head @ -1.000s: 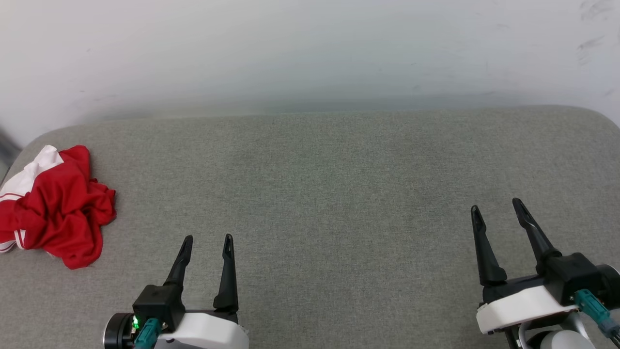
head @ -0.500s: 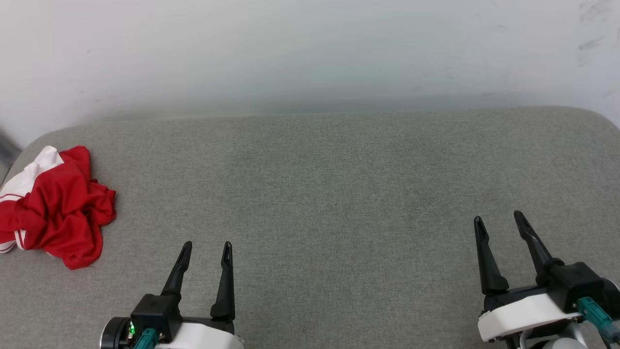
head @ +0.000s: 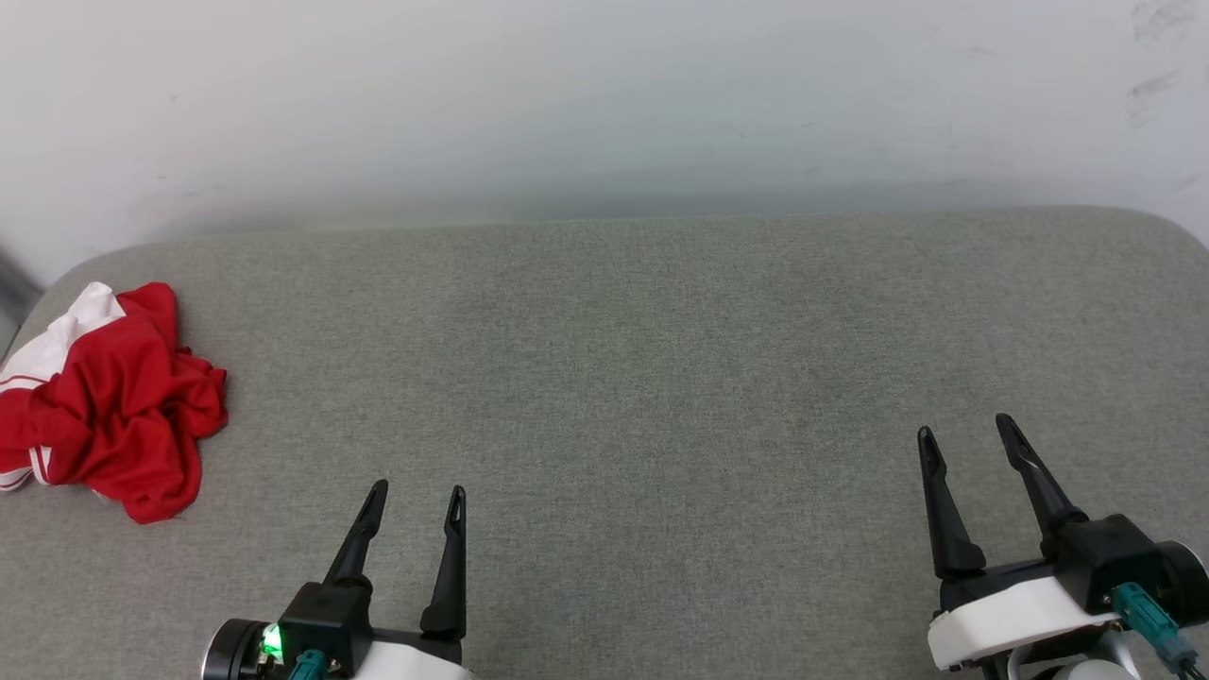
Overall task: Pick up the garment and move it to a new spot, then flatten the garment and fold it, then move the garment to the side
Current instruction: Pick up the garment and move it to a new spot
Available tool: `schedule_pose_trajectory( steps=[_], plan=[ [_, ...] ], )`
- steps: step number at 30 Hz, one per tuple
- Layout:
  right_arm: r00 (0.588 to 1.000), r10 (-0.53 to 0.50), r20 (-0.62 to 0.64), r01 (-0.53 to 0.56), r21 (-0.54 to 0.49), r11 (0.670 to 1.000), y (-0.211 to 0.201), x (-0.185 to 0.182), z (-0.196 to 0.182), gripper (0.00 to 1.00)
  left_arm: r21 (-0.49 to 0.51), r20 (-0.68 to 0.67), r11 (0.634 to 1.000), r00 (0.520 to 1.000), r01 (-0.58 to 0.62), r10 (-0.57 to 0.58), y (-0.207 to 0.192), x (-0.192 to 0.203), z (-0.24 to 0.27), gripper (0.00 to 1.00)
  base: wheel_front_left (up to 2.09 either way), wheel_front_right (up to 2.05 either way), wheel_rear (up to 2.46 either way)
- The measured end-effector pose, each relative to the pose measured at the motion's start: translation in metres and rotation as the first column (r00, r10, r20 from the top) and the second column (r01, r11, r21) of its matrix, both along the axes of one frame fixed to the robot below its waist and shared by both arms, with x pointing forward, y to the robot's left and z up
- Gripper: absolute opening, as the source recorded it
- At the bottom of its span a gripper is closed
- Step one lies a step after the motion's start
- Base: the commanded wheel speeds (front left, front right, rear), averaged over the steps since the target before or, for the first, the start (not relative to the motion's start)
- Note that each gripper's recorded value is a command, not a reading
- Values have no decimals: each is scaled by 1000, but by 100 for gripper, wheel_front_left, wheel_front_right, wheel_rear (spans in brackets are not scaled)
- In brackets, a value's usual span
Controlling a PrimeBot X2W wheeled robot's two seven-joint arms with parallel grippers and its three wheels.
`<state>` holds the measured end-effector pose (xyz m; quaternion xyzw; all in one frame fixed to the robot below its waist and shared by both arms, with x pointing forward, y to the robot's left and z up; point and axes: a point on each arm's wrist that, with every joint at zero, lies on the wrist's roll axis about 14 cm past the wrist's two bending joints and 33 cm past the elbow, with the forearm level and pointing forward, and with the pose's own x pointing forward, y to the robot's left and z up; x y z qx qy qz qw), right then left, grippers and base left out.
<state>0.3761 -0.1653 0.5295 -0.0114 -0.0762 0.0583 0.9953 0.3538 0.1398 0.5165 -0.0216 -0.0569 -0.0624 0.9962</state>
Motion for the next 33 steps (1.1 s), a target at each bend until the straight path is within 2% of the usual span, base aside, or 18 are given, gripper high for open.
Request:
schedule_pose_trajectory(
  steps=[11, 16, 25, 33],
  plan=[
    [1000, 3, -11, -3, 11, 1000, 1, 3, -4, 100, -17, -3, 1000, 1000, -19, 19, 4, 0, 0, 100, 0, 0, 0],
    [999, 39, -13, -39, 14, 999, 13, 7, -4, 100, -27, -3, 998, 998, -57, 57, 15, -2, 0, 100, 0, 0, 0],
    [987, 157, -25, -157, 2, 988, 54, 18, -9, 100, -31, -7, 984, 985, -173, 173, 48, -15, 0, 100, 0, 0, 0],
    [951, 307, -24, -308, 2, 952, 108, 24, -10, 100, -19, -6, 954, 955, -298, 298, 84, -40, 1, 100, 0, 0, 0]
  ],
)
